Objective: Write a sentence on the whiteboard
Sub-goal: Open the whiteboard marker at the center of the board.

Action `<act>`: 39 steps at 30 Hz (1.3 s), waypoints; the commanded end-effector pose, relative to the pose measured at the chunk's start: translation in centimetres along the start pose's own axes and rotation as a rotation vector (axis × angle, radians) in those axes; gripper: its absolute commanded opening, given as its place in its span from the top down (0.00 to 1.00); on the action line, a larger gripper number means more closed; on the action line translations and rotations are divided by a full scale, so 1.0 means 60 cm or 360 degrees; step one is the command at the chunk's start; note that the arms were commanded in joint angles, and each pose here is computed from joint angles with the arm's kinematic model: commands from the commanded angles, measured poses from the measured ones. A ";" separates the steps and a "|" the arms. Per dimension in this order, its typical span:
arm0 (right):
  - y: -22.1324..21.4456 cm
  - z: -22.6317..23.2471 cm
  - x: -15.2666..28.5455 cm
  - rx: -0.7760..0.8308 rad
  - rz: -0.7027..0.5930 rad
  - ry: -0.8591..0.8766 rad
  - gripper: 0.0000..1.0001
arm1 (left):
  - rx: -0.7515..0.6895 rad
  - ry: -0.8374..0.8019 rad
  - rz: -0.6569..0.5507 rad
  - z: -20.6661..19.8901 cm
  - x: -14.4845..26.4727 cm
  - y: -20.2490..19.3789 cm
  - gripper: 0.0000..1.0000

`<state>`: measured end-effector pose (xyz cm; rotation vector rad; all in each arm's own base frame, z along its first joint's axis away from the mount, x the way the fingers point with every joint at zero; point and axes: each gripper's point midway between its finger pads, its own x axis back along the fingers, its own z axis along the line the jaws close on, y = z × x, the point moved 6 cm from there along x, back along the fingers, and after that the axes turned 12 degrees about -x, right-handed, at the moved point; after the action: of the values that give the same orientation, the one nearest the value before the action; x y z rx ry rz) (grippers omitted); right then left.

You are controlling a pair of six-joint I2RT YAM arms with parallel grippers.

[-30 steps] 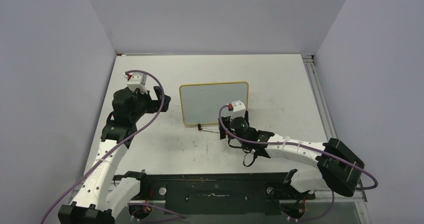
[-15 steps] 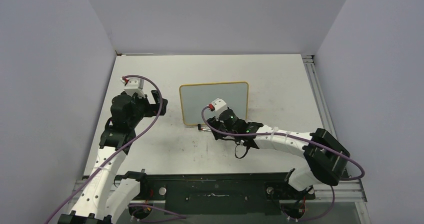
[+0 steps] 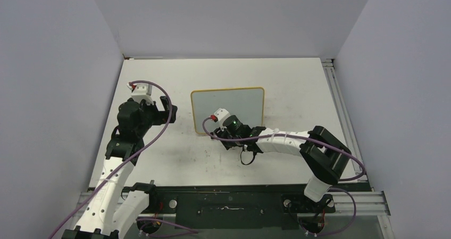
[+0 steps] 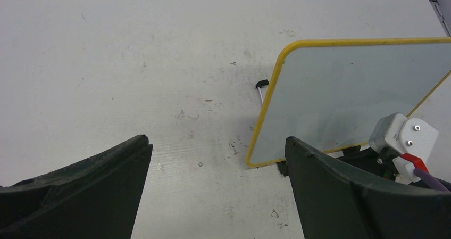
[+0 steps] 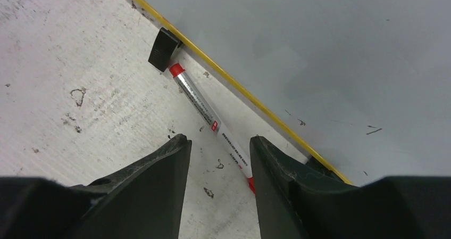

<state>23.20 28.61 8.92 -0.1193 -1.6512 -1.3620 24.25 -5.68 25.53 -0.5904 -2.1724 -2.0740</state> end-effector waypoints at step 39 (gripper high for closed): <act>-0.049 0.062 -0.005 -0.0021 0.0022 0.0024 0.71 | 0.0029 -0.0081 -0.0070 -0.003 -0.002 0.013 0.04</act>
<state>20.03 30.22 6.09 -0.1162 -1.6152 -1.3152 24.22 -5.64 25.32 -0.6299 -2.1978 -2.0533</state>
